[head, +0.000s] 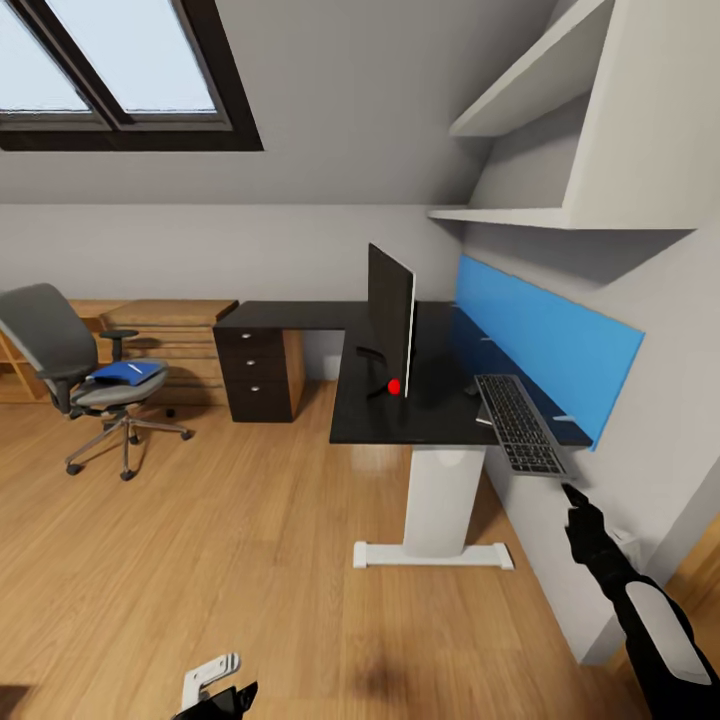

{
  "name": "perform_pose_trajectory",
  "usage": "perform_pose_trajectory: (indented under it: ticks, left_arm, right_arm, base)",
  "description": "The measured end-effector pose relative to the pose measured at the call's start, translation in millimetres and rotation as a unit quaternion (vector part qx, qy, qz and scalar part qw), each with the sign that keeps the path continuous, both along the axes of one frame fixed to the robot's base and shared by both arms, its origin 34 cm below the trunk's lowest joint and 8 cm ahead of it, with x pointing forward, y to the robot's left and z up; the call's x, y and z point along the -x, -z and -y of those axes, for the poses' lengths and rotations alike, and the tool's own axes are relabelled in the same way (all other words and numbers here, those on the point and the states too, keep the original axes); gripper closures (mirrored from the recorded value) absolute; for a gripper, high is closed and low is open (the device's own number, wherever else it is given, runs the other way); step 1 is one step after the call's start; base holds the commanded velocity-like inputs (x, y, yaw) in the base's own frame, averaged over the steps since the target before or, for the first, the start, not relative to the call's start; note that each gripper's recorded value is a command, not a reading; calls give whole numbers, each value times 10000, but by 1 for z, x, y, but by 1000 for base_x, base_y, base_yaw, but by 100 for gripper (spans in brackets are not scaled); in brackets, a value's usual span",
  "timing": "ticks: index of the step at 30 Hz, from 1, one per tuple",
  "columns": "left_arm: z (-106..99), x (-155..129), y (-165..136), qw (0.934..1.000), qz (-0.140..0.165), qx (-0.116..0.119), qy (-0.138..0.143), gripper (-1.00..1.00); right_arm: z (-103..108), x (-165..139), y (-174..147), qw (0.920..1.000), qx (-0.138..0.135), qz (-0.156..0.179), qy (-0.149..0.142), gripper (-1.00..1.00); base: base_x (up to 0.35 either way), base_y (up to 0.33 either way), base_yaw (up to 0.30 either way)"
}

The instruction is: In the bedroom, organize the workspace by keeping the computer under the desk, ensuring the monitor is on the desk, placing the keyboard on the desk next to the monitor, placing the mouse on the desk next to the keyboard, moving the folder from the swivel chair onto the desk next to the mouse, stacking the notebook on top of the folder with the pen on top of the notebook, and positioning the swivel chair next to the desk.

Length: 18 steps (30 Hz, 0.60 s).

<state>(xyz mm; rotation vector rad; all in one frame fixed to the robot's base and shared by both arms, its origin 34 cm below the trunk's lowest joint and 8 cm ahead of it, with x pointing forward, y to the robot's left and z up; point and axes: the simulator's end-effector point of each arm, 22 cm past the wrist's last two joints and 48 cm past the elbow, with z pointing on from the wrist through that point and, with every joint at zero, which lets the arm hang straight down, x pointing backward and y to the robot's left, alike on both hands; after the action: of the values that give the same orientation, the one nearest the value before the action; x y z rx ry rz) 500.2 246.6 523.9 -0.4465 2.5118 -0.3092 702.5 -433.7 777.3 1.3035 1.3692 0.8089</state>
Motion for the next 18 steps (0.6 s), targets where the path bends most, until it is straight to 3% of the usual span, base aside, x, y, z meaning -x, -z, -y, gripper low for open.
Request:
perform_pose_trajectory:
  ticks: [9, 13, 18]
  left_arm:
    - [-1, 4, 19, 10000, -28, -4, -1, -100]
    - [-1, 5, 27, 10000, -29, -3, -1, -100]
    - [-1, 6, 36, 10000, -28, -8, -1, -100]
  right_arm:
    - [-1, 2, 19, 10000, -86, 0, -23, -100]
    - [-1, 4, 24, 9986, -522, 126, 1, -100]
    - [-11, 6, 39, 9904, -1347, 257, -147, -100]
  base:
    - [0, 0, 0]
    - [0, 0, 0]
    - [0, 0, 0]
